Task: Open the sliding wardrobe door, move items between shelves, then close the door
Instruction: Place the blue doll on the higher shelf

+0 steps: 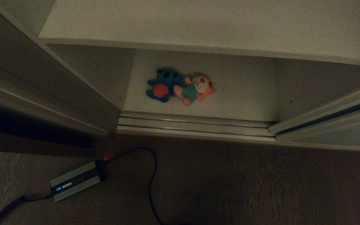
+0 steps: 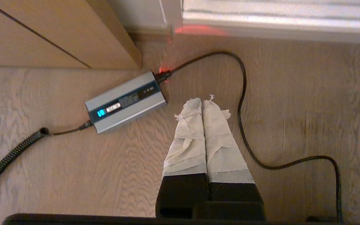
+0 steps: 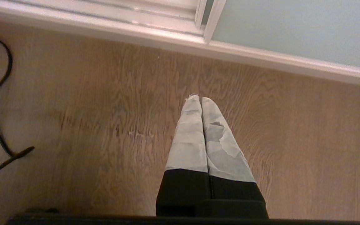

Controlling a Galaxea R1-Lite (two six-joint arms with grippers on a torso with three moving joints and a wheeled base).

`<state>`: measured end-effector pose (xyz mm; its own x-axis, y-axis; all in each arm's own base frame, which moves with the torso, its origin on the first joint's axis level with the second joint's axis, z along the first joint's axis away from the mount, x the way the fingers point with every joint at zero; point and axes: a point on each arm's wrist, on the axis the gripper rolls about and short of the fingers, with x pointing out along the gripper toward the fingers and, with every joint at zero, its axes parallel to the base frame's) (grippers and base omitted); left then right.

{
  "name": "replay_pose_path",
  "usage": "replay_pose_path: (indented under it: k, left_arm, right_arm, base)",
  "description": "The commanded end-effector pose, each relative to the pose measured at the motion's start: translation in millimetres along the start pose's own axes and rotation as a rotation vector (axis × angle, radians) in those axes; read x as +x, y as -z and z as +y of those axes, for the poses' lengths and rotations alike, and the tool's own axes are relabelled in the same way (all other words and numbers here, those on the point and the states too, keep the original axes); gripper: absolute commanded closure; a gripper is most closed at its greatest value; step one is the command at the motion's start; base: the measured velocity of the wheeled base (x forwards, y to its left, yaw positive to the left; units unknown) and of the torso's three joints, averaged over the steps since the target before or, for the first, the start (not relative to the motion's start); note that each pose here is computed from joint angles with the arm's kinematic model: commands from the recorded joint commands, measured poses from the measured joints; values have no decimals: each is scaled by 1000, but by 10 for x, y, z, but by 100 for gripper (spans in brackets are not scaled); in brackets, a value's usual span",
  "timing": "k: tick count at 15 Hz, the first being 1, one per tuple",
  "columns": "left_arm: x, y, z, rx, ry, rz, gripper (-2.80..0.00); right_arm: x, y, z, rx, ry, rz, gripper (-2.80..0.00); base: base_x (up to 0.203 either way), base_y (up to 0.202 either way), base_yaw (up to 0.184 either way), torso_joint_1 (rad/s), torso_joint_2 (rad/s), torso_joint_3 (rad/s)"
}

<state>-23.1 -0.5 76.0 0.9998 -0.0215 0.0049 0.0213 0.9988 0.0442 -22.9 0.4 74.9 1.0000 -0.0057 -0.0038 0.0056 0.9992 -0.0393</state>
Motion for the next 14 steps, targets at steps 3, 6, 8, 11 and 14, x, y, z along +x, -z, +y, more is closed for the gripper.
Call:
replay_pose_path:
  k: [3,6,8,11,14]
  left_arm:
    - [3,4,0,-3,0,3,0]
    - [3,3,0,-4,0,3,0]
    - [4,4,0,-3,0,5,0]
    - [3,4,0,-6,0,3,0]
    - [3,4,0,8,0,8,0]
  right_arm:
    - [3,8,0,-1,-1,4,0]
    - [3,8,0,-1,-1,4,0]
    - [3,8,0,-1,-1,4,0]
    - [3,8,0,-1,-1,4,0]
    - [3,8,0,-1,-1,4,0]
  base:
    - [0,0,0,4,6,-197]
    - [0,0,0,3,5,-197]
    - [0,0,0,9,4,-199]
    - [0,0,0,6,7,-200]
    - [0,0,0,1,1,-164]
